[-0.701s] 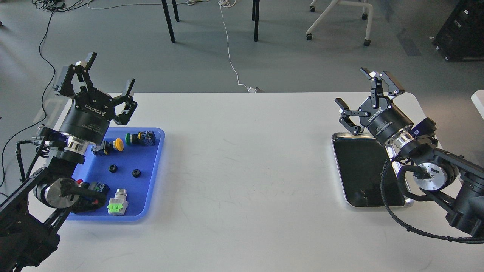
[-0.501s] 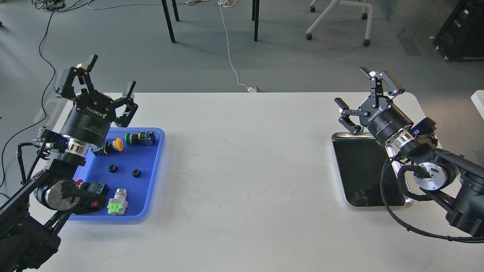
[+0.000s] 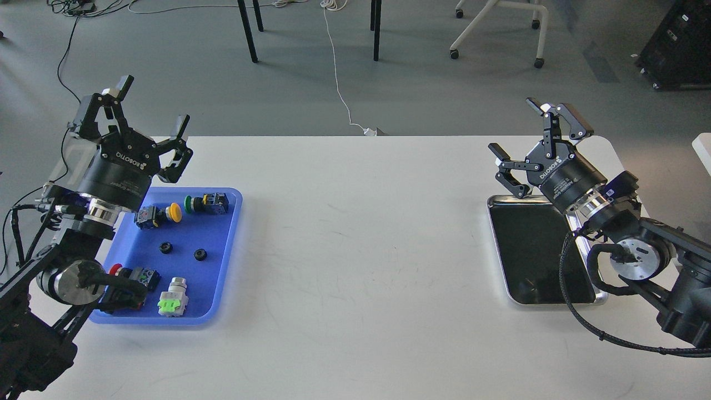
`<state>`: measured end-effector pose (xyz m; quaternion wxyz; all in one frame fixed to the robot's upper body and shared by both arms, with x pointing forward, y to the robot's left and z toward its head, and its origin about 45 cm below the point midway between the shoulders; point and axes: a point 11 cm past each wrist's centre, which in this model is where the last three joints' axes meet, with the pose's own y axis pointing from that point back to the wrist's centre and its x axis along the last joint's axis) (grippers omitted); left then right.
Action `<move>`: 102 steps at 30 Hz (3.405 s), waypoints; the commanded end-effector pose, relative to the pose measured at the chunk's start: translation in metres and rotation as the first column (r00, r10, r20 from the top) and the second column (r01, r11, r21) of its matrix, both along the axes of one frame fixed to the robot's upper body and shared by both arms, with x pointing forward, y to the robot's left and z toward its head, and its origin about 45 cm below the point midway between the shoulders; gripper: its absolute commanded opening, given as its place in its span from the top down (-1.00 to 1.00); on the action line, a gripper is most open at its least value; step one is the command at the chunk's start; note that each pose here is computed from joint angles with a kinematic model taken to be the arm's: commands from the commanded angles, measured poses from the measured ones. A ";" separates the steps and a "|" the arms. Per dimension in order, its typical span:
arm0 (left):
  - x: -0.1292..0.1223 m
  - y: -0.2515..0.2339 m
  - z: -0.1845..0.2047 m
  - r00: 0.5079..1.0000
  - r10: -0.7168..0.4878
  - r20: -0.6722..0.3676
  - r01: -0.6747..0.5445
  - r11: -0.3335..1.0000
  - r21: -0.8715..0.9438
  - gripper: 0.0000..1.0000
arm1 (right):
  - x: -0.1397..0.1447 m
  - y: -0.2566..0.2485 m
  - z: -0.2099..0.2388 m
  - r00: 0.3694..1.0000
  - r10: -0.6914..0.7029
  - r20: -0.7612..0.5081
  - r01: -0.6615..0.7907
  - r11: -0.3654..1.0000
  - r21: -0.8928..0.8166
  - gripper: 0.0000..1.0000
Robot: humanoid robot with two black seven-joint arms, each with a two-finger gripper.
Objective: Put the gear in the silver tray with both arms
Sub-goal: 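Move the left gripper down over the blue tray of parts, then grasp a small black gear in the blue tray with the left gripper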
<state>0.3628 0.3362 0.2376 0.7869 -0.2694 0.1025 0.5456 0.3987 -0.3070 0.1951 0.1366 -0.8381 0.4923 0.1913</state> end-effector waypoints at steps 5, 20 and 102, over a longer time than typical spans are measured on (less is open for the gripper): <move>-0.005 0.004 -0.006 1.000 0.000 -0.019 0.001 0.998 0.068 -0.96 | -0.006 -0.006 -0.011 1.000 0.000 -0.029 -0.001 0.999 -0.033 -0.98; -0.036 0.025 -0.032 0.923 -0.334 -0.191 0.265 0.193 0.945 -0.96 | -0.020 -0.004 -0.031 0.996 0.022 -0.082 -0.026 0.998 -0.057 -0.98; -0.048 0.045 -0.125 0.775 -0.453 -0.440 0.020 -0.678 0.734 0.59 | -0.020 -0.004 -0.029 0.997 0.018 -0.077 -0.022 0.999 -0.048 -0.98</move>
